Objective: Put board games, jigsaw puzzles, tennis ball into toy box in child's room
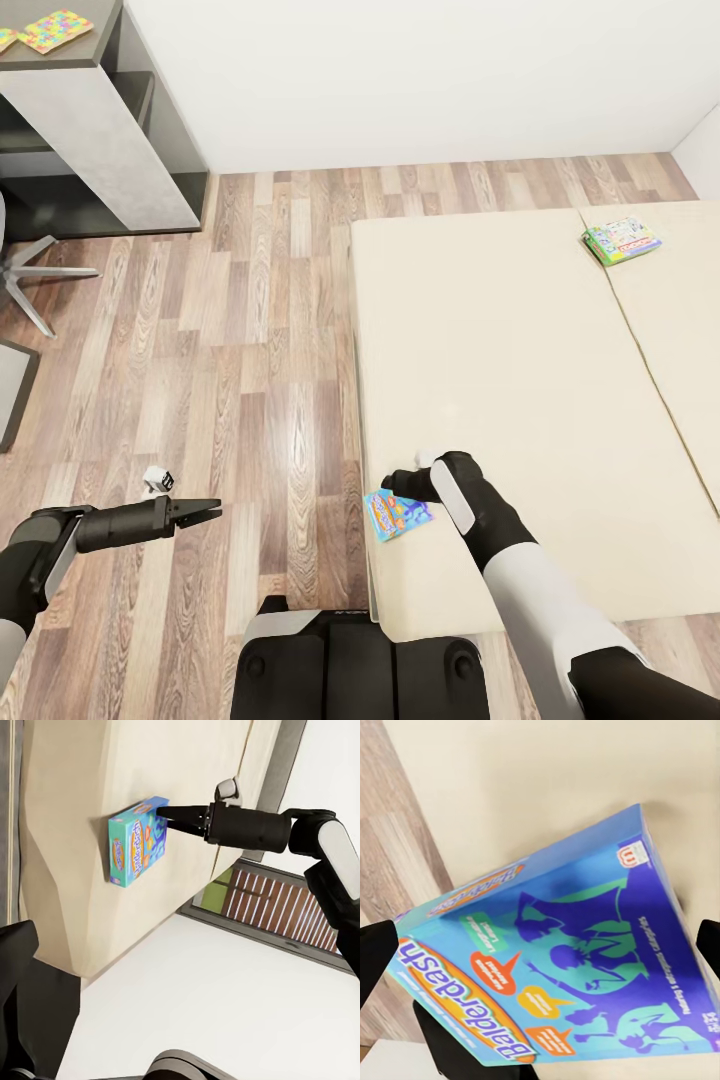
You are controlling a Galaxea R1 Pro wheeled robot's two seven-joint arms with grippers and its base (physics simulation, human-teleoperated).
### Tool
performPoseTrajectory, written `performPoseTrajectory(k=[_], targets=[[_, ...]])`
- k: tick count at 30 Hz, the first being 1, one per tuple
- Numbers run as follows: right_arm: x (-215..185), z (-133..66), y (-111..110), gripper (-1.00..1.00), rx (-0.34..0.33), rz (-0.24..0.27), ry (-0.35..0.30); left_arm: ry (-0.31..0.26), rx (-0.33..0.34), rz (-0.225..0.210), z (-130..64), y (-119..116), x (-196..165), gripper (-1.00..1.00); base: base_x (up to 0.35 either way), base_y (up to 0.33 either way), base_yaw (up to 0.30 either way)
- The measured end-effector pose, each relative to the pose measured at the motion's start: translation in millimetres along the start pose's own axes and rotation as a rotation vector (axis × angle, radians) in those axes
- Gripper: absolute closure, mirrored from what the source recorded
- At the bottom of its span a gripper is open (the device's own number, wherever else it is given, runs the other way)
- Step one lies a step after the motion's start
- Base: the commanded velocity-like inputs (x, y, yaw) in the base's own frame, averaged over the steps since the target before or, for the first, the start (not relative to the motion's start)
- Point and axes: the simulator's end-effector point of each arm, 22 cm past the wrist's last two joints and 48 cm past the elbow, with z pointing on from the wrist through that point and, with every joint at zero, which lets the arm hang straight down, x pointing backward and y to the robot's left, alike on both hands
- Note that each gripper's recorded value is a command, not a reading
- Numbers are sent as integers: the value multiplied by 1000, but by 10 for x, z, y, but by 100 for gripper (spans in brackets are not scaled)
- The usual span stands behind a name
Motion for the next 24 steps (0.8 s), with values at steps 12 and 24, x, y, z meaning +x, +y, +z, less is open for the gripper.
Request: performPoseTrajectory(k=[12, 24], targets=[[0, 0, 15, -100, -8, 2, 0, 0, 0, 0, 0, 0, 0, -100, 0, 0, 0], [23, 0, 27, -100, -12, 3, 11, 0, 0, 0, 0, 0, 0, -100, 0, 0, 0]])
